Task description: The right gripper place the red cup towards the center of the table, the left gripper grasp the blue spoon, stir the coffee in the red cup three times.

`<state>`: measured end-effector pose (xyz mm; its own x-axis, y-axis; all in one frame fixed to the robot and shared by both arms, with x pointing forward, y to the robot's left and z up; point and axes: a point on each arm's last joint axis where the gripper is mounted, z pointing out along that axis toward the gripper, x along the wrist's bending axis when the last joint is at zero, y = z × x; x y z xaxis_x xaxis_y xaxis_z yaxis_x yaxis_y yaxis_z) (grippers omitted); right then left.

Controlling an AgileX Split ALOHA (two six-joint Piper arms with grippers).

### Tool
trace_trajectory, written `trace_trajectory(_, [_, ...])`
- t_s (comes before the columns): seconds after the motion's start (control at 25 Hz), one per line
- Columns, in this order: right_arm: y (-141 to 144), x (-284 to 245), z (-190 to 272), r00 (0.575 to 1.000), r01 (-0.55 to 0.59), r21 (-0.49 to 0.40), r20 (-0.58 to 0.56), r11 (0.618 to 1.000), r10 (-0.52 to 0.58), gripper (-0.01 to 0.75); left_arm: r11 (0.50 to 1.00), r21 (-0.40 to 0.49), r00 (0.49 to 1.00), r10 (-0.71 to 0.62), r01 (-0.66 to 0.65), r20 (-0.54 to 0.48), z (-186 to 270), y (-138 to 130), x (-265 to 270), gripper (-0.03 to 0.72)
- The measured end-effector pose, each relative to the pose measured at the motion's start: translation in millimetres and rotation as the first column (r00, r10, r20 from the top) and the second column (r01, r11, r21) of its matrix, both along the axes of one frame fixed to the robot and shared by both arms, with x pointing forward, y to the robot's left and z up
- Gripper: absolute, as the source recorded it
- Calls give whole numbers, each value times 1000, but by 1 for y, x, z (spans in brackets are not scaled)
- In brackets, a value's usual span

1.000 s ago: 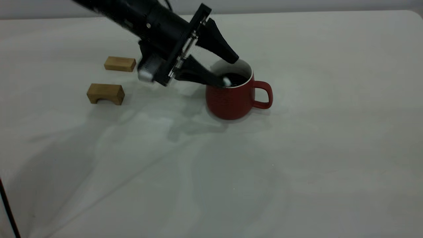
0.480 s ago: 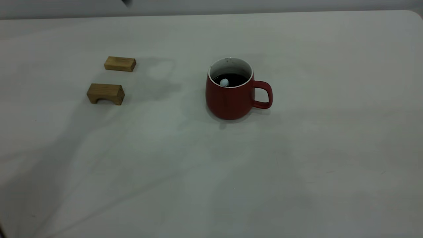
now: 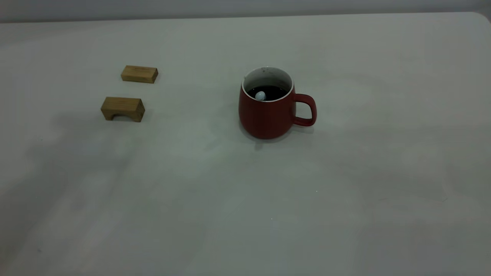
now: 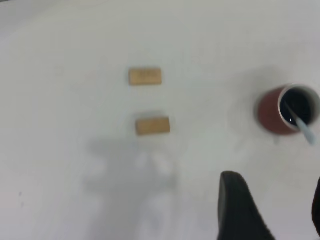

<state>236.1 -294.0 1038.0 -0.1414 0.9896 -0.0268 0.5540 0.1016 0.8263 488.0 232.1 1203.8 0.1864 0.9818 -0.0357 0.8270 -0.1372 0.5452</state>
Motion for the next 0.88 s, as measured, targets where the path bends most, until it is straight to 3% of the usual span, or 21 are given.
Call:
trace_trajectory(0.2, [0, 0, 0, 1000, 0, 0, 0, 1000, 0, 237, 999, 48, 1000, 10, -10, -5, -27, 28, -85, 429])
trace_trajectory(0.4, [0, 0, 0, 1000, 0, 1, 0, 1000, 0, 237, 994, 41, 992, 96, -99, 79, -74, 63, -181, 428])
trace_trajectory(0.48, [0, 0, 0, 1000, 0, 1, 0, 1000, 0, 237, 986, 45, 984, 154, -158, 89, -101, 71, -203, 428])
trace_trajectory(0.64, [0, 0, 0, 1000, -1, 1, 0, 1000, 1, 237, 971, 11, 950, 233, -241, 209, -142, 76, -242, 428])
trace_trajectory(0.88, [0, 0, 0, 1000, -1, 1, 0, 1000, 1, 237, 968, -27, 921, 245, -248, 304, -165, 76, -262, 428])
